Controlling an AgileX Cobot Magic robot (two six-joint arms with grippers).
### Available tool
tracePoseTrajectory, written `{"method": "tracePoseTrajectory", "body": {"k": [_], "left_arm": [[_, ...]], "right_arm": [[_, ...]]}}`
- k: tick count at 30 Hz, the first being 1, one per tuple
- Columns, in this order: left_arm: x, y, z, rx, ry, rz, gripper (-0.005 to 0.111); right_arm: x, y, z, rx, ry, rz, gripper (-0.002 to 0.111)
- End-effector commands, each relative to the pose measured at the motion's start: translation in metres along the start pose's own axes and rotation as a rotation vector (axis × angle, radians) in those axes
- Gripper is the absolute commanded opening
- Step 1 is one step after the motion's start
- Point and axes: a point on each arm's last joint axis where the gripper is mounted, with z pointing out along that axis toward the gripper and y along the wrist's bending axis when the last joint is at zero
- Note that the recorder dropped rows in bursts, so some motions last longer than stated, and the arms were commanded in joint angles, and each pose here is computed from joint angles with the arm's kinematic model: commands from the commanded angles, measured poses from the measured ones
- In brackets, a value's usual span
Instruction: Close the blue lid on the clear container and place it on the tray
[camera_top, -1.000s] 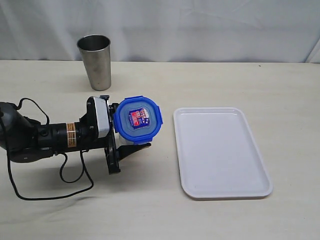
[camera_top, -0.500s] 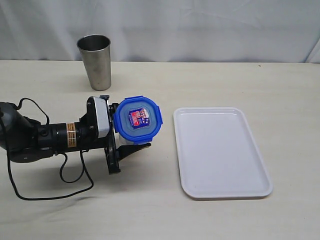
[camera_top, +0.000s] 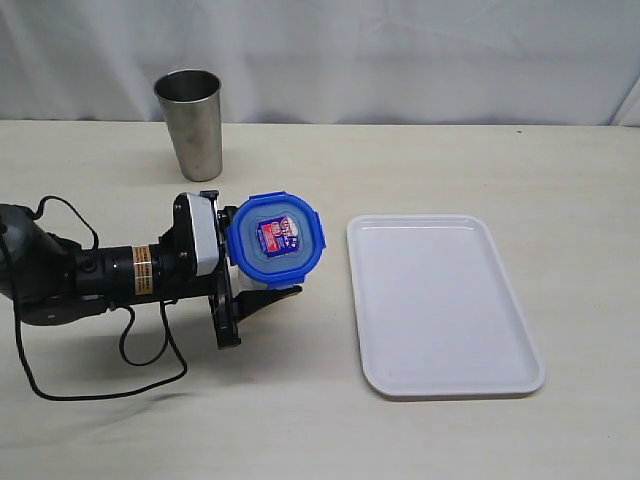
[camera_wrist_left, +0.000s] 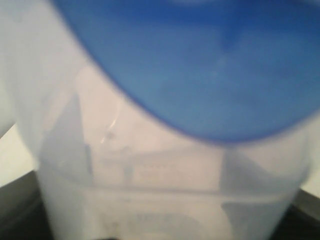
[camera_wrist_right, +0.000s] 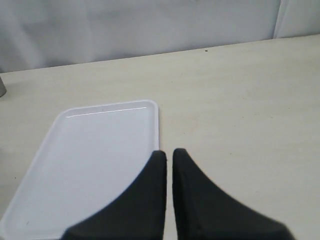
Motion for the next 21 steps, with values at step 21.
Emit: {"method": "tracePoseTrajectory", "body": {"k": [21], "left_arm": [[-0.0046,0.0050,-0.0008,-0.045,-0.018,-0.036,0.000]], "right_arm": [[0.0012,0.0032,-0.0002,-0.034,0.005,-0.008,0.005]]}}
